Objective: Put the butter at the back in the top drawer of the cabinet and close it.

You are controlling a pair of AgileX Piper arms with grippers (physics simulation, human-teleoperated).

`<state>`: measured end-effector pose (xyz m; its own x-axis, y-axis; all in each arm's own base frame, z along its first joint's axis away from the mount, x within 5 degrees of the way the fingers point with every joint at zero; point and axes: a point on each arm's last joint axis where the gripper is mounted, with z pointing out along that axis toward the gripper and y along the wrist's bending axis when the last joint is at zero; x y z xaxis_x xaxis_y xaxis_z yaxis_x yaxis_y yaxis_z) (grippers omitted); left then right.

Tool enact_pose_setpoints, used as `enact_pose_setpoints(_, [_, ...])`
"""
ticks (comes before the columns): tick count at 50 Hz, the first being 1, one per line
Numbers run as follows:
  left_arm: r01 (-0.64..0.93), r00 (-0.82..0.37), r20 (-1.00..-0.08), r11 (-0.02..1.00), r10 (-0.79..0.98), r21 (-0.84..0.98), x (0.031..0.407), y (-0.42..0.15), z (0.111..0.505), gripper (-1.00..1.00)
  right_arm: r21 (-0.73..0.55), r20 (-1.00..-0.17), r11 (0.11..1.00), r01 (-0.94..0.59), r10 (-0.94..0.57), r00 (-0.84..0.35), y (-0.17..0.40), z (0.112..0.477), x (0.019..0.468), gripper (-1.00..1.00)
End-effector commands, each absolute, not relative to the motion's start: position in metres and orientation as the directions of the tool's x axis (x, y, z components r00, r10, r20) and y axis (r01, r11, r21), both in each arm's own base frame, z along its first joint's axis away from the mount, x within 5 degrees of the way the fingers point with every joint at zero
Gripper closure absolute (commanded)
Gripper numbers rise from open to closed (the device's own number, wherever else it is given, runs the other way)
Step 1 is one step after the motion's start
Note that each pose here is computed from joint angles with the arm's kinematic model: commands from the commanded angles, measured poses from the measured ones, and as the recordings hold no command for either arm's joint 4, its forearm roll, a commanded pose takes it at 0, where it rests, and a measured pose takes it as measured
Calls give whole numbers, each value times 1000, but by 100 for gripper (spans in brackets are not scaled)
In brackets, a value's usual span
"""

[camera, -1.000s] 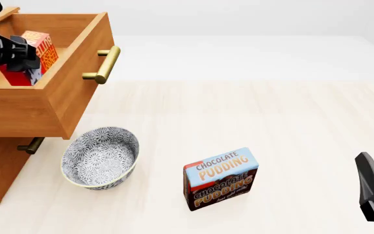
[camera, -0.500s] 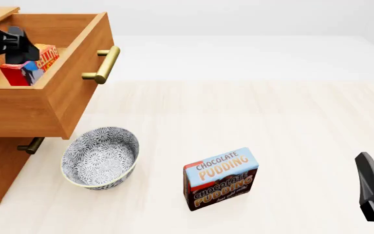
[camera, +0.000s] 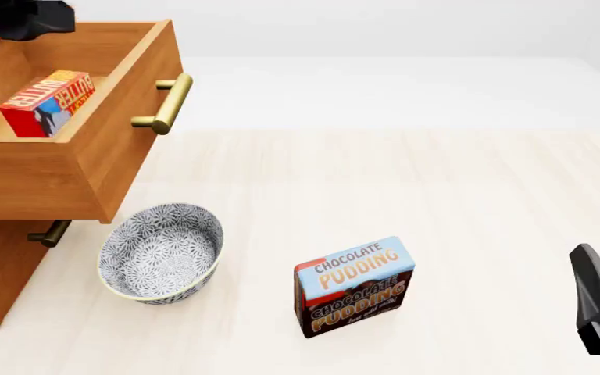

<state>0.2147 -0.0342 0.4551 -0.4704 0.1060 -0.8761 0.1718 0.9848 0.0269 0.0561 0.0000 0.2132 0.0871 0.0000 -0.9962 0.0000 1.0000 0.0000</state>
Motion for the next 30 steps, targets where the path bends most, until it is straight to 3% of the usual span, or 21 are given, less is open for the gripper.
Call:
enact_pose_setpoints(1, [285, -425, -899, 958, 108, -20, 216, -67, 460, -100, 0, -996, 1000, 0, 0, 87, 0, 213, 56, -100])
enact_pose_setpoints(12, [376, -387, -916, 925, 110, -48, 224, -97, 449, -100, 0, -996, 1000, 0, 0, 87, 0, 213, 56, -100])
enact_pose_setpoints(30, [485, -439, -893, 864, 105, -137, 251, -163, 403, -100, 0, -996, 1000, 0, 0, 87, 0, 213, 56, -100])
